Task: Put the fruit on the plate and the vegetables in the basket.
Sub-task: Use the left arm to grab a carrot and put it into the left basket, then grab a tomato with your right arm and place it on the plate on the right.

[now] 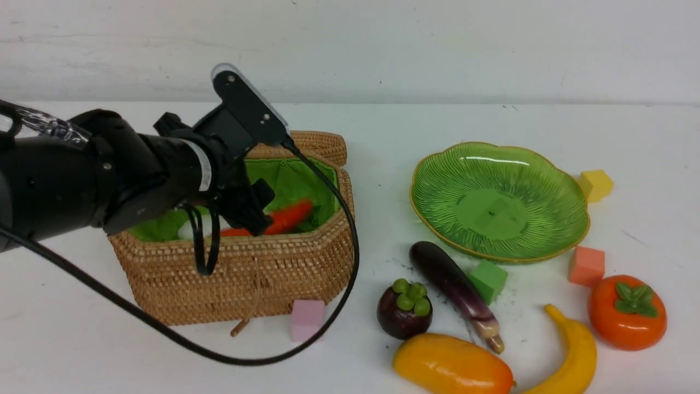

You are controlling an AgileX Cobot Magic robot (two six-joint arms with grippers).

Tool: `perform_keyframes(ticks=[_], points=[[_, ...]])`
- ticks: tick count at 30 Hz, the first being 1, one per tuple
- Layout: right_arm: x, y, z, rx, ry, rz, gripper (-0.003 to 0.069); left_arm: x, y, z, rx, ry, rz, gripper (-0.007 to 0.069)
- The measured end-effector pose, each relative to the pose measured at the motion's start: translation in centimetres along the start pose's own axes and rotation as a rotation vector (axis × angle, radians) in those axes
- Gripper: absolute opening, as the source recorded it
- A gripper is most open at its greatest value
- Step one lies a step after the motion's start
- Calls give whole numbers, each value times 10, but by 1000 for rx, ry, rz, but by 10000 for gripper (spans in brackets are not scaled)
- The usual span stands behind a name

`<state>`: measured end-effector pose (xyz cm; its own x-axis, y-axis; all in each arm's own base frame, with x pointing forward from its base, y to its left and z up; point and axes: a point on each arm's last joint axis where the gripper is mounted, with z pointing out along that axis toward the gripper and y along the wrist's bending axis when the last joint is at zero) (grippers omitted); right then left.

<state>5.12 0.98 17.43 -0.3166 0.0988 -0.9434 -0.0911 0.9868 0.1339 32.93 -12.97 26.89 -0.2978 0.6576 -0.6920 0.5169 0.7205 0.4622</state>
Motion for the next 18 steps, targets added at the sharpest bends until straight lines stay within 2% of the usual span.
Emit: perform_keyframes(ticks=[2, 5, 9, 14, 17, 18], points=[[0, 0, 0, 0, 0, 0, 243, -1, 3, -7, -14, 7, -37, 612], [0, 0, 0, 0, 0, 0, 243, -4, 8, -18, -31, 7, -69, 613], [0, 0, 0, 0, 0, 0, 243, -13, 19, -53, -71, -34, -147, 549], [0, 0, 0, 0, 0, 0, 243, -6, 33, -117, -123, 59, -279, 346], [0, 0, 0, 0, 0, 0, 243, 8, 32, -148, -114, 192, -339, 188], [0, 0, 0, 0, 0, 0, 243, 16, 30, -161, -93, 263, -361, 111]])
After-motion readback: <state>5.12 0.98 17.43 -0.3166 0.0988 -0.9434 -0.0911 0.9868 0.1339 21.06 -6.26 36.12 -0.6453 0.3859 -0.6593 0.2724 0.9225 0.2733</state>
